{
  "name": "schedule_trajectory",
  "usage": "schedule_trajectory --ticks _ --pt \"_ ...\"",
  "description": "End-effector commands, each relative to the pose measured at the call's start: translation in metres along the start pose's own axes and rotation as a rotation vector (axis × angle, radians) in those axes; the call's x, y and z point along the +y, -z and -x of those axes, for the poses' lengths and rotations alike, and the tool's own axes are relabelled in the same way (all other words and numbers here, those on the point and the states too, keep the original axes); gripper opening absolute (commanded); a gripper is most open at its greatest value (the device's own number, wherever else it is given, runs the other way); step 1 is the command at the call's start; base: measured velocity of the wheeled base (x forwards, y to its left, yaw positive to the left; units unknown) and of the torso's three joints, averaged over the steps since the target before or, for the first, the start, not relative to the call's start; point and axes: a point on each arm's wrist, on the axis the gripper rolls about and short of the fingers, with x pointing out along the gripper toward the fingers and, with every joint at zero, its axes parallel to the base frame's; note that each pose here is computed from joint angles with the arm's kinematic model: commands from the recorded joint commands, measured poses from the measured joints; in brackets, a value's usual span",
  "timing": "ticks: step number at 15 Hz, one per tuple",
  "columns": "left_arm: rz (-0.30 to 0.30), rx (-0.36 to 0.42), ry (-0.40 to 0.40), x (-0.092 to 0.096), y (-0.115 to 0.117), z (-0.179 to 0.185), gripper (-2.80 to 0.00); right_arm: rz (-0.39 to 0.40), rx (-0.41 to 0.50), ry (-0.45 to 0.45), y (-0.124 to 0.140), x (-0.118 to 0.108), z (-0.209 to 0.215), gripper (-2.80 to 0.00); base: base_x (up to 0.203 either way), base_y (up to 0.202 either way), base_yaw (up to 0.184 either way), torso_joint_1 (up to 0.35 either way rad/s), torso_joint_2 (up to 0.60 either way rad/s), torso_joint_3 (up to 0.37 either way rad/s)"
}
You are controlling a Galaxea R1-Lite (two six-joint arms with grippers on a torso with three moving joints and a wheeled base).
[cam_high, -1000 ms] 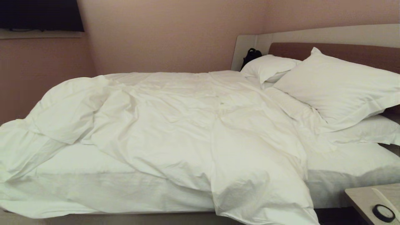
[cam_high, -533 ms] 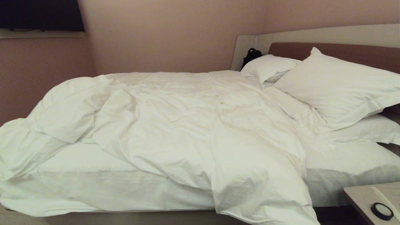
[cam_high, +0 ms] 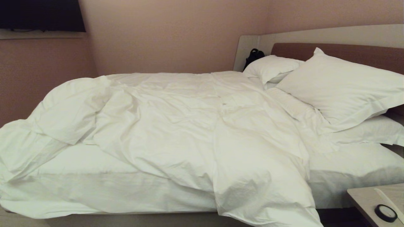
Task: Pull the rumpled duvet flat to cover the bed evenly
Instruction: Flatten the corners of the folded blanket
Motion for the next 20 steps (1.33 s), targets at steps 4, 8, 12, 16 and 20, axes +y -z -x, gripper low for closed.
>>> schedule_trajectory --ticks 4,8,12,16,20 --pt "0.000 0.000 0.000 0.000 0.000 0.000 -2.80 -0.279 0.350 -0.103 -0.027 0.002 -0.078 -2.80 0.000 0.000 0.000 0.000 0.00 0.000" --pt "0.001 0.000 0.000 0.000 0.000 0.000 -2.80 -0.369 0.496 -0.112 -0.022 -0.003 -0.158 -2.80 0.000 0.000 0.000 0.000 0.00 0.000" --pt "0.000 0.000 0.000 0.000 0.000 0.000 -2.80 -0.447 0.493 -0.222 -0.013 -0.063 -0.214 -2.80 0.000 0.000 0.000 0.000 0.00 0.000" --pt "0.000 0.000 0.000 0.000 0.000 0.000 -2.80 -0.378 0.498 -0.325 0.011 -0.102 -0.229 -2.80 0.000 0.000 0.000 0.000 0.00 0.000" --pt "0.001 0.000 0.000 0.000 0.000 0.000 -2.80 -0.318 0.527 -0.386 0.032 -0.117 -0.251 -2.80 0.000 0.000 0.000 0.000 0.00 0.000"
